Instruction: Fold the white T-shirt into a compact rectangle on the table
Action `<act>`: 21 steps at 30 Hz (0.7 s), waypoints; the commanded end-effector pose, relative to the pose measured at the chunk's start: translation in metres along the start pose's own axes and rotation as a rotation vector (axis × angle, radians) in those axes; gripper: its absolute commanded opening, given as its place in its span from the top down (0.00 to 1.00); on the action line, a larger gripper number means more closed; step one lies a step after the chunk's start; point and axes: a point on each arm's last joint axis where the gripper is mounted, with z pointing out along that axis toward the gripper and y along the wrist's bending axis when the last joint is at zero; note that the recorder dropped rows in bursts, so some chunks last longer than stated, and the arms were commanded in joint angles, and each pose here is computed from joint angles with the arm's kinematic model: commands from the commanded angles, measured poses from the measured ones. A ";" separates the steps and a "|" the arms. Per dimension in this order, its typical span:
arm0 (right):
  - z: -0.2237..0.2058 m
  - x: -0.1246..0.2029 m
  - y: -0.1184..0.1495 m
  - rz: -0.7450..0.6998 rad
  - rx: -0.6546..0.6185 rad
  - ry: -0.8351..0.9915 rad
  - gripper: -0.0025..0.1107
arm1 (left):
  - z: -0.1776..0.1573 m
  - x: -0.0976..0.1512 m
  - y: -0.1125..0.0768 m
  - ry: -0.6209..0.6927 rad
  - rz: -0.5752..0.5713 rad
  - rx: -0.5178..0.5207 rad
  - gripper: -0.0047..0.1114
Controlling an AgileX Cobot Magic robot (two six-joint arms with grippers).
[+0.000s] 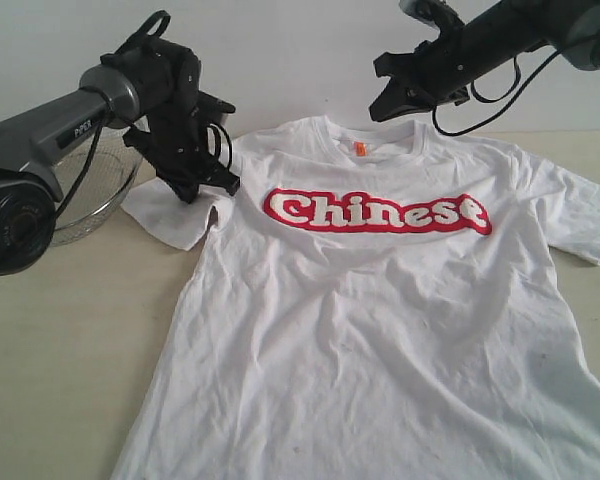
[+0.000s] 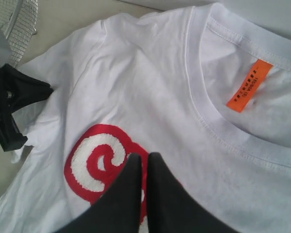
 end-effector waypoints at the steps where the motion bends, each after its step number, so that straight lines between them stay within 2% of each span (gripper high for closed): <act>1: -0.003 -0.002 0.003 -0.010 -0.007 -0.007 0.98 | 0.009 0.003 0.000 0.023 0.017 -0.046 0.92; 4: -0.003 -0.002 0.003 -0.012 -0.007 -0.007 0.98 | 0.008 0.003 0.009 0.029 0.018 -0.121 0.92; 11: -0.003 -0.002 0.003 -0.012 -0.007 -0.007 0.98 | 0.008 0.004 0.014 0.030 -0.008 -0.151 0.92; 16: -0.003 -0.002 0.003 -0.010 -0.007 -0.007 0.98 | -0.001 -0.008 0.009 -0.096 -0.068 -0.072 0.92; 19: -0.003 -0.002 0.003 0.018 -0.008 -0.007 0.98 | -0.024 -0.021 0.010 -0.216 -0.109 -0.027 0.92; 21: -0.003 -0.002 0.003 0.042 -0.009 -0.008 0.98 | -0.036 -0.024 0.012 -0.252 -0.124 -0.033 0.92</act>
